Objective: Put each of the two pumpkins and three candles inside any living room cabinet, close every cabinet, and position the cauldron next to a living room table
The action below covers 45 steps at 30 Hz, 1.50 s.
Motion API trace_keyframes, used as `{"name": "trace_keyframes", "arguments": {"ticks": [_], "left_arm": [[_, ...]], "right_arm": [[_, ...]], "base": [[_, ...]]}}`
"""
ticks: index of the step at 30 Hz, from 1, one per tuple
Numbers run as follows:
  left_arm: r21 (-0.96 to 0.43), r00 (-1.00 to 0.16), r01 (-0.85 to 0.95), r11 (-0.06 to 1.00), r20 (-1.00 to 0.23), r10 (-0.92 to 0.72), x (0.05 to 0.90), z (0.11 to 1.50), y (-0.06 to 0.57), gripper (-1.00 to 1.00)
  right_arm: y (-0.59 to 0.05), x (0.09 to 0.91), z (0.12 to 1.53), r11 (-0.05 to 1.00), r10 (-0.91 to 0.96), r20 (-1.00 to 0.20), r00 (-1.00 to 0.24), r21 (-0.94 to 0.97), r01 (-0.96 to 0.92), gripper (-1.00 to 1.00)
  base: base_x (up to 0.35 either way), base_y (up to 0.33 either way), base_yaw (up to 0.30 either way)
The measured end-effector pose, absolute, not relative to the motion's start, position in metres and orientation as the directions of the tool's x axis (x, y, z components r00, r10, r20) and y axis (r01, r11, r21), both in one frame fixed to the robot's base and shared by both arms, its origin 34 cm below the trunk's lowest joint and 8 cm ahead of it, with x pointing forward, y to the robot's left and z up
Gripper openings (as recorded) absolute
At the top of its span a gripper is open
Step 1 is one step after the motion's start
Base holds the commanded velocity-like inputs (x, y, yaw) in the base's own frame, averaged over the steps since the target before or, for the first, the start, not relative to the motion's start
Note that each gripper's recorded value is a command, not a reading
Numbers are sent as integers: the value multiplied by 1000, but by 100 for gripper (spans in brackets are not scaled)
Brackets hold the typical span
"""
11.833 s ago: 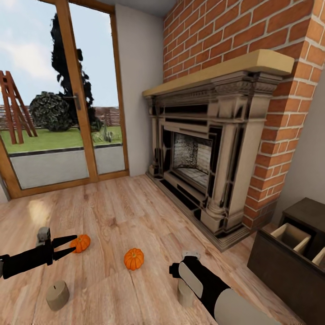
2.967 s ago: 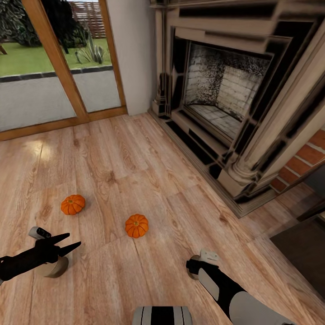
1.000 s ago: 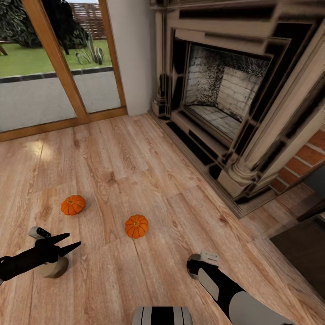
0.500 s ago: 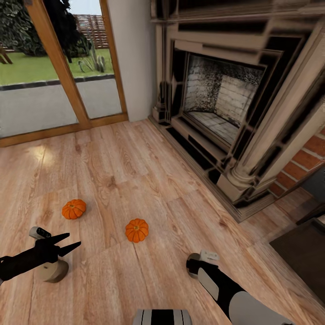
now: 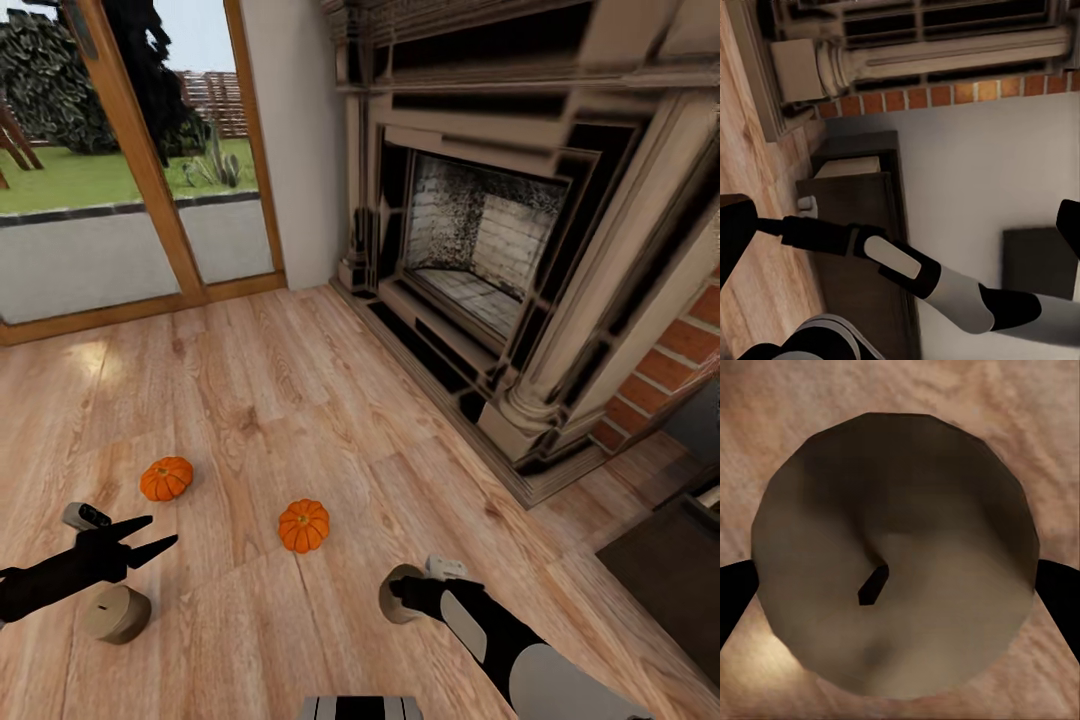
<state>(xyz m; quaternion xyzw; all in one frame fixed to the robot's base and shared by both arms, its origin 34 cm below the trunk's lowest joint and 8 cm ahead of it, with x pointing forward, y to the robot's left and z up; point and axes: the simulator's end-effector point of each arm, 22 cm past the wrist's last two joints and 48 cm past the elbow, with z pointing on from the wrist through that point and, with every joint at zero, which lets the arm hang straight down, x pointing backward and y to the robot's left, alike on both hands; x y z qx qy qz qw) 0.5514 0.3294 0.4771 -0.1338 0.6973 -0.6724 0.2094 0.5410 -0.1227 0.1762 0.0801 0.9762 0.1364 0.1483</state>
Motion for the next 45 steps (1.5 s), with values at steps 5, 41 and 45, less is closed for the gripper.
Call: {"name": "trace_keyframes", "arguments": {"ticks": [5,41,45], "left_arm": [[-993,-872,102,62,-119,-474,550,483,332,100],[-986,-862,154,62,-165,-479,551,510,334,100],[-988,-860,142,63,-154,-487,550,506,337,100]], "right_arm": [[-120,547,187,948,193,-284,-939,302,104,-100],[-112,571,222,946,185,-353,-917,318,68,-100],[-111,571,221,945,184,-353,-917,319,68,-100]], "base": [[0,0,0],[0,0,0],[-101,94,0]]}}
